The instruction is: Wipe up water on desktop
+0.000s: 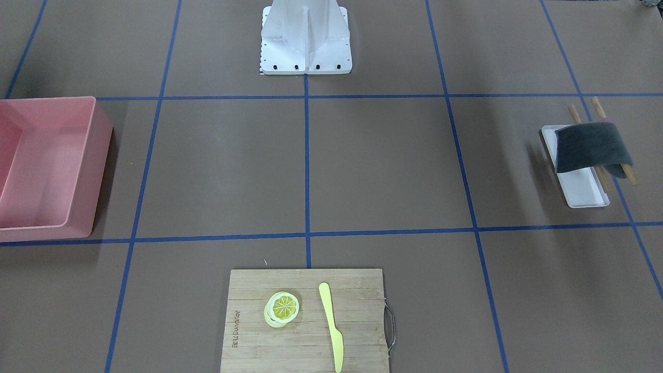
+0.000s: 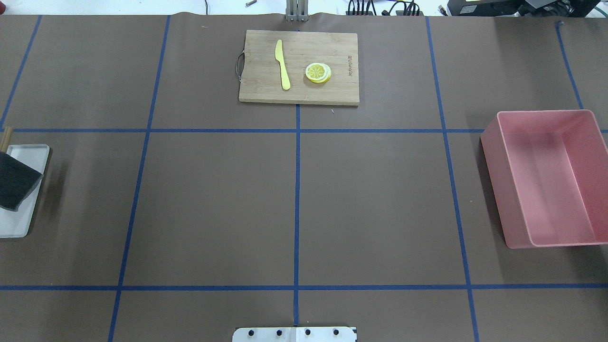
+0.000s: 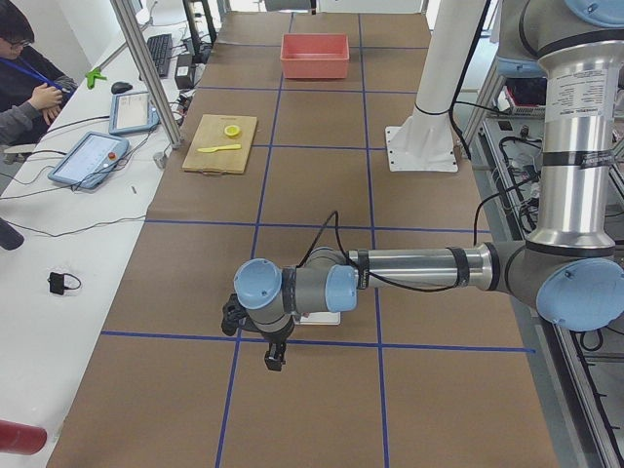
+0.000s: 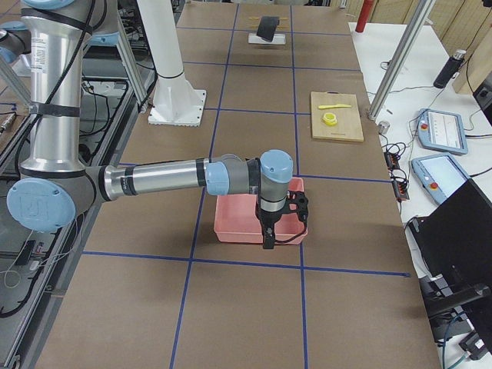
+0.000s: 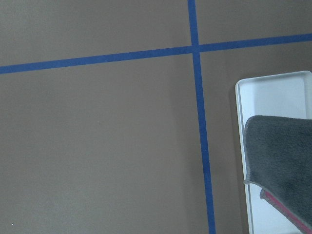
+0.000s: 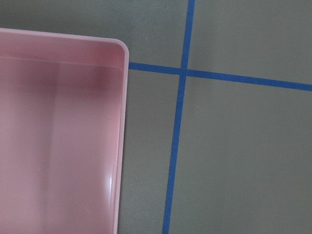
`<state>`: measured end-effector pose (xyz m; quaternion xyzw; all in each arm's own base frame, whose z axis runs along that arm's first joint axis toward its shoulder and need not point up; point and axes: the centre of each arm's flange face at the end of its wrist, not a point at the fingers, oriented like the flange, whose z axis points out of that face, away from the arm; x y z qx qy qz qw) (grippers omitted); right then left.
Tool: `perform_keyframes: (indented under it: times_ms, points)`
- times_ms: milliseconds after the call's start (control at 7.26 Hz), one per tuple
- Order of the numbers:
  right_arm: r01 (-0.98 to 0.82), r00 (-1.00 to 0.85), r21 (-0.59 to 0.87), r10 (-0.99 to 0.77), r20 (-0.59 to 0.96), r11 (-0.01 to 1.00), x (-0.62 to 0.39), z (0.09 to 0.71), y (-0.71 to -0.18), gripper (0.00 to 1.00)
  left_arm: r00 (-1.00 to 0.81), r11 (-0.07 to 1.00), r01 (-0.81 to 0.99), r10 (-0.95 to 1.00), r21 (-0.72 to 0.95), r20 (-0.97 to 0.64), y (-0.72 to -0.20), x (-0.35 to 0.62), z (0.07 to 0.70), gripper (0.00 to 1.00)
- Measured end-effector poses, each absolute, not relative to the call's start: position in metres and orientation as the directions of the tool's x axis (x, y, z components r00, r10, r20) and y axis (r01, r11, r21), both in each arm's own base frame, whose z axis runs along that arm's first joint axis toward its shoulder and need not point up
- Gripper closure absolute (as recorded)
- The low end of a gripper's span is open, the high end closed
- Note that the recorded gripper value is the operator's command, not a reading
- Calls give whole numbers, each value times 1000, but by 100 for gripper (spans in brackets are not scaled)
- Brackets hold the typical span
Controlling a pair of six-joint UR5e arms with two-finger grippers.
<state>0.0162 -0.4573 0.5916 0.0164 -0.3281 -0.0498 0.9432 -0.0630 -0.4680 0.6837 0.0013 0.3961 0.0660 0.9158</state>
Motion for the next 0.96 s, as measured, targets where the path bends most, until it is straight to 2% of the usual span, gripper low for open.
perform_keyframes:
  times_ms: [276,551,964]
  points:
    - [84,777,110,-135,615,990,17,569,-455,0,676,987,-119,161,110,-719,-473,-63,676,1]
    - [91,776,107,-138,616,990,18,572,-444,0,672,973,-114,223,199,-706,-485,-63,660,1]
    - [88,776,89,-124,619,992,18,578,-440,0,645,912,-98,363,398,-672,-500,-61,628,1]
